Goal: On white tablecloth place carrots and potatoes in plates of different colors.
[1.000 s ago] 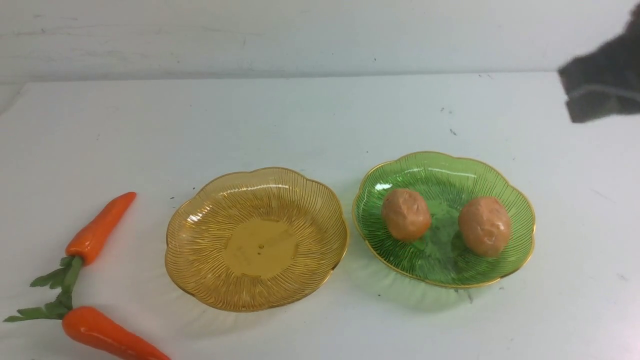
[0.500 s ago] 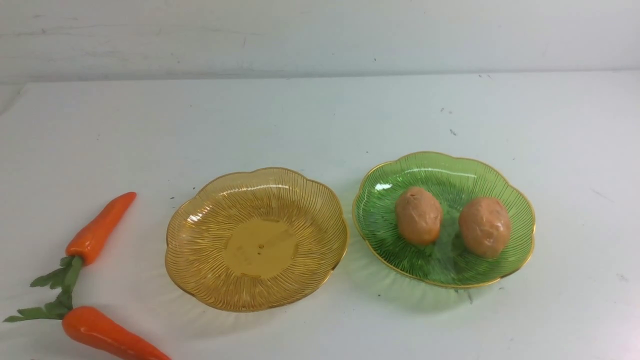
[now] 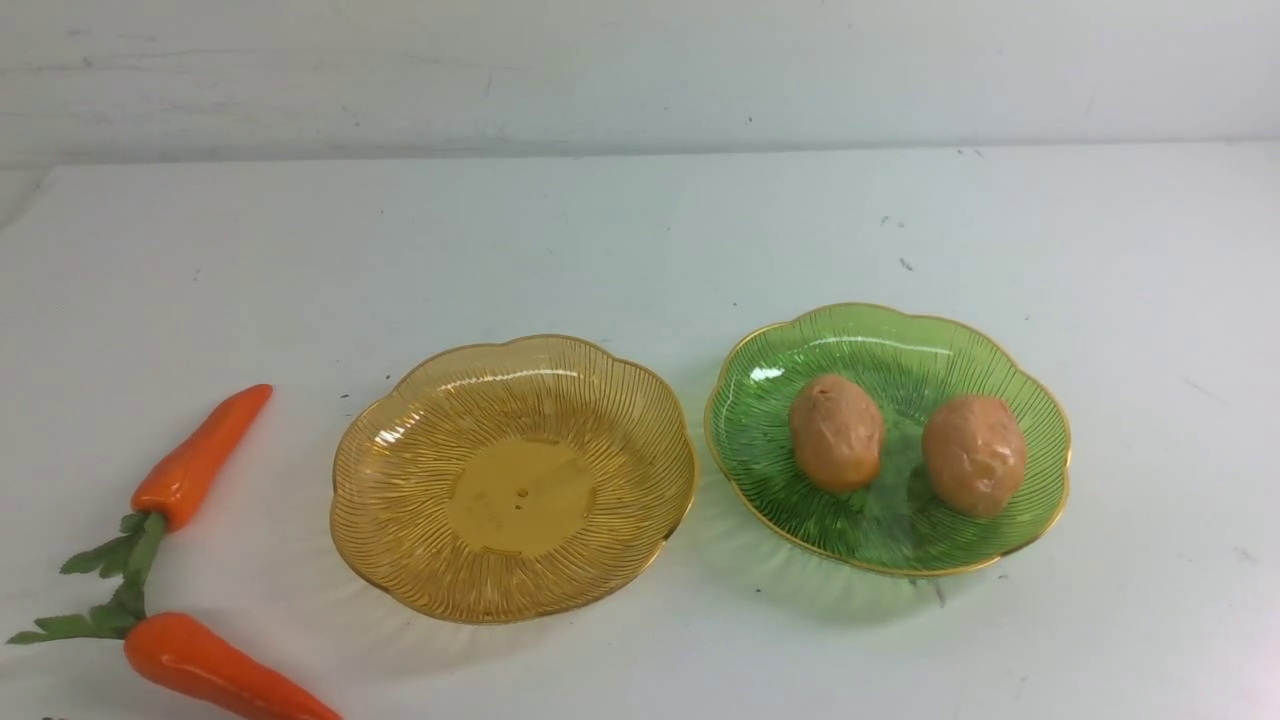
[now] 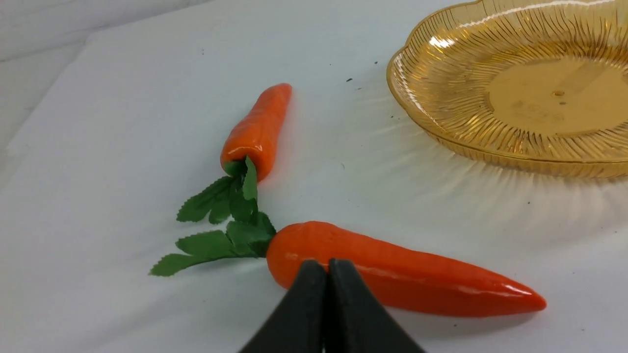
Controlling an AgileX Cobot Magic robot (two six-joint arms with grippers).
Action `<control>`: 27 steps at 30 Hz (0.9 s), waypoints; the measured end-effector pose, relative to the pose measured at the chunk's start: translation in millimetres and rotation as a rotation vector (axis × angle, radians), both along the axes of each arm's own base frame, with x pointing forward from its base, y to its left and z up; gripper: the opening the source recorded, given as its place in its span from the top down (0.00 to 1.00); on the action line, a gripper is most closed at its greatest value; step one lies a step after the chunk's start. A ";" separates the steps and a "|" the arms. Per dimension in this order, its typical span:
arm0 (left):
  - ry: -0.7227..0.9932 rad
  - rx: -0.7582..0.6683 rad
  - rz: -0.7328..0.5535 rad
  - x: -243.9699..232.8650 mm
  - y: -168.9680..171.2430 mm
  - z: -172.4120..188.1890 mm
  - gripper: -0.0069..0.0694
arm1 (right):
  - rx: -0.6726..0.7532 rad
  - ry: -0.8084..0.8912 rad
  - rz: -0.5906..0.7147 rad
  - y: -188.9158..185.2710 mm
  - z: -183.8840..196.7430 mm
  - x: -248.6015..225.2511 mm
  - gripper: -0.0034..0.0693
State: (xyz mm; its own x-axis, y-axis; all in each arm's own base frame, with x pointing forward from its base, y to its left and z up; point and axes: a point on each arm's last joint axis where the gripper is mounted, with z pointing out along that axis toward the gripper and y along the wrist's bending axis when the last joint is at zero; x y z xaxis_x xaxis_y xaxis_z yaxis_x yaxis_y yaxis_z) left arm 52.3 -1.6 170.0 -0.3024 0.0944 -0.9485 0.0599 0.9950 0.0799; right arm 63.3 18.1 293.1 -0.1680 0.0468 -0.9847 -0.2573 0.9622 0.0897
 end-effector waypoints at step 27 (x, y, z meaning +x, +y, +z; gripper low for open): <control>0.451 -0.772 -0.231 47.2 -50.5 131.5 0.92 | -0.271 0.132 -0.070 -12.1 -16.4 -1.6 0.97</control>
